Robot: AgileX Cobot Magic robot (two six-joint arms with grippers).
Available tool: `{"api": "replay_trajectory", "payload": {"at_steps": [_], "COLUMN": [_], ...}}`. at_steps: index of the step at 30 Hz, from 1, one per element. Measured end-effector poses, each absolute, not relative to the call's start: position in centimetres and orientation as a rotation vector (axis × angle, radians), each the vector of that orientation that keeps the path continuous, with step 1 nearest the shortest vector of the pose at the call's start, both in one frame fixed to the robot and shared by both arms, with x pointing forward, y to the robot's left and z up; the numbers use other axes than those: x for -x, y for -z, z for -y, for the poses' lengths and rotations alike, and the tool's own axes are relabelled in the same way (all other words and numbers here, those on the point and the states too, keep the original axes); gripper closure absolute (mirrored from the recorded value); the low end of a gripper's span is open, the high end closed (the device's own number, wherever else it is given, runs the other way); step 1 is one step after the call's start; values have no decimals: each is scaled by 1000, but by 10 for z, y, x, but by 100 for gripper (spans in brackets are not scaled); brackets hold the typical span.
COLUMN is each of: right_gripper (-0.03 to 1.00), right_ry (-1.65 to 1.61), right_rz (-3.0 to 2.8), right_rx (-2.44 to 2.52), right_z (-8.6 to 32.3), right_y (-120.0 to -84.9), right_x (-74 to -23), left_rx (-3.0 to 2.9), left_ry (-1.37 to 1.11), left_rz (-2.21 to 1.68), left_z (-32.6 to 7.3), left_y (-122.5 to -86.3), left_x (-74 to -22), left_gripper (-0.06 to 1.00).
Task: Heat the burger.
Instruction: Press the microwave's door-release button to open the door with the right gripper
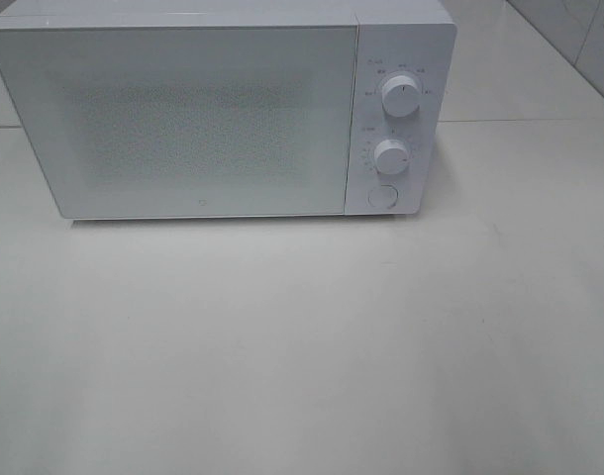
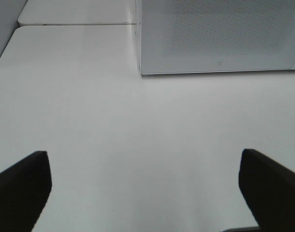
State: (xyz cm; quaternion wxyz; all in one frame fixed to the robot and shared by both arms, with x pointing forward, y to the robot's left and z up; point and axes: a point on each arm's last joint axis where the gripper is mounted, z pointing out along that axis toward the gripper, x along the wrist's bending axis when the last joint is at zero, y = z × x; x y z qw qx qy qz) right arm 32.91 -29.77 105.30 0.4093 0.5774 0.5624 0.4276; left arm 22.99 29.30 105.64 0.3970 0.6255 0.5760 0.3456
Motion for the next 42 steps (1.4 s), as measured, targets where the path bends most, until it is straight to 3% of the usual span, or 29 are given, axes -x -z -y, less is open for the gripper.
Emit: {"api": "replay_trajectory", "payload": {"at_steps": [15, 30, 34, 42], "right_gripper": [20, 20, 20, 20], "right_ry": [-1200, -1081, -1036, -1055], "right_rz": [-1343, -1370, -1462, -1442], "right_rx": [-1343, -1370, -1350, -1319], "right_z": [291, 289, 260, 228], "right_y": [-1022, -968, -940, -925], "right_x": [-399, -454, -462, -458], "left_rx": [-1585, -1585, -1585, -1585], "left_ry": [-875, -875, -875, -875], "left_rz": [-1459, -1459, -1459, -1459], "left_z": [-293, -293, -293, -293], "left_y": [-1056, -1056, -1056, -1056], "left_x": [-230, -230, -230, -230], "left_gripper": [-3, -3, -3, -3]}}
